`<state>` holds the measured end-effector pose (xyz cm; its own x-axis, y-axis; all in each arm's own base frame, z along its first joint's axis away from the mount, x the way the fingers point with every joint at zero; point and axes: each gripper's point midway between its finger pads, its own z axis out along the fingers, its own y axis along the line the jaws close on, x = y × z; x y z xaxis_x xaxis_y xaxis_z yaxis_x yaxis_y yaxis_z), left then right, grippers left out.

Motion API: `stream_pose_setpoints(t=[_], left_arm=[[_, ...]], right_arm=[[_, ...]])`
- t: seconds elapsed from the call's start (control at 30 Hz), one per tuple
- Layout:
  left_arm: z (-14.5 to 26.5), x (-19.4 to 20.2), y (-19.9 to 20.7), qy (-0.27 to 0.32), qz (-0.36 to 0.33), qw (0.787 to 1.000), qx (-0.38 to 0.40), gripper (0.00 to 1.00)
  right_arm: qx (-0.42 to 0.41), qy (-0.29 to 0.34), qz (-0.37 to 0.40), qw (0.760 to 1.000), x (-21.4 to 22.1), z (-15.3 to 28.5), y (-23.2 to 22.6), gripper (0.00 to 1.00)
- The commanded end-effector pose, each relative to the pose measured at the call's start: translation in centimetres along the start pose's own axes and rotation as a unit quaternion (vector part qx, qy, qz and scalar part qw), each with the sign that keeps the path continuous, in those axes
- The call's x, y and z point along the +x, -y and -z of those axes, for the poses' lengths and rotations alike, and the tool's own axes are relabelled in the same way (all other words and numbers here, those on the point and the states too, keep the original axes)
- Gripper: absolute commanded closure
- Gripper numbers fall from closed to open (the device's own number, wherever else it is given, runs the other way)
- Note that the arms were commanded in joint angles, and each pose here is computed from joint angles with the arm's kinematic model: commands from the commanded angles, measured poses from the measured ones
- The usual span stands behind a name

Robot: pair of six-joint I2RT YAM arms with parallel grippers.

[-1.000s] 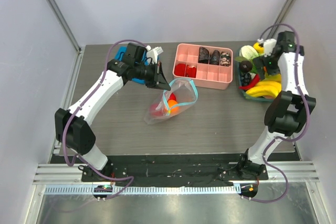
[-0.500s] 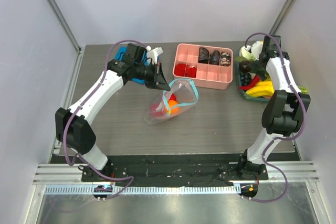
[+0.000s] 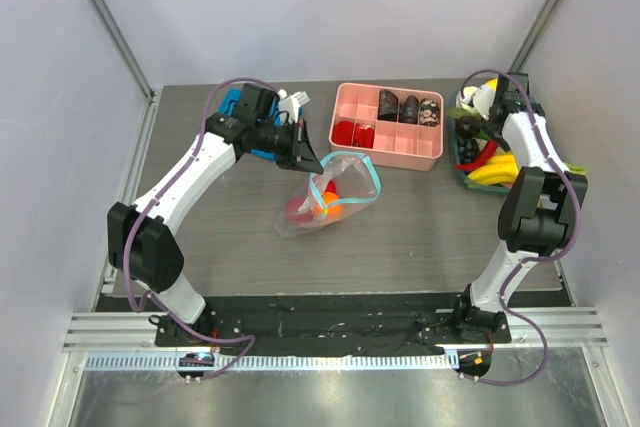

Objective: Place the food in the zip-top bag and seal the zipper
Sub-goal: Pick up the fake fruit from the bin.

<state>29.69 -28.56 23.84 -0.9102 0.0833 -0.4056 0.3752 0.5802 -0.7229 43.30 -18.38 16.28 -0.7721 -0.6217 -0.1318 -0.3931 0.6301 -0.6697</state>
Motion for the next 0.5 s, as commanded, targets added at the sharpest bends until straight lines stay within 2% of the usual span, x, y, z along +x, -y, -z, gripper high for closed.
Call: stream_pose_setpoints(t=[0.0,0.13,0.2,0.33,0.4,0.47], left_arm=[[0.2,-0.4,0.2,0.005,-0.010,1.000,0.012,1.00],[0.4,-0.7,0.3,0.010,-0.013,1.000,0.013,1.00],[0.4,-0.7,0.4,0.010,-0.012,1.000,0.014,1.00],[0.4,-0.6,0.4,0.009,-0.010,1.000,0.015,1.00],[0.4,-0.4,0.3,0.009,-0.007,1.000,0.014,1.00],[0.3,-0.3,0.2,0.008,-0.004,1.000,0.013,1.00]], right_arm=[[0.030,0.012,-0.002,0.999,-0.3,1.3,1.9,0.53],[0.028,0.021,-0.005,0.999,-0.2,2.8,2.2,0.61],[0.024,0.026,-0.008,0.999,-0.1,3.7,2.3,0.69],[0.029,0.057,-0.039,0.997,-0.7,6.9,3.8,0.75],[0.023,0.079,-0.057,0.995,-1.4,8.5,4.4,0.83],[0.017,0.095,-0.081,0.992,-1.8,9.7,4.6,0.84]])
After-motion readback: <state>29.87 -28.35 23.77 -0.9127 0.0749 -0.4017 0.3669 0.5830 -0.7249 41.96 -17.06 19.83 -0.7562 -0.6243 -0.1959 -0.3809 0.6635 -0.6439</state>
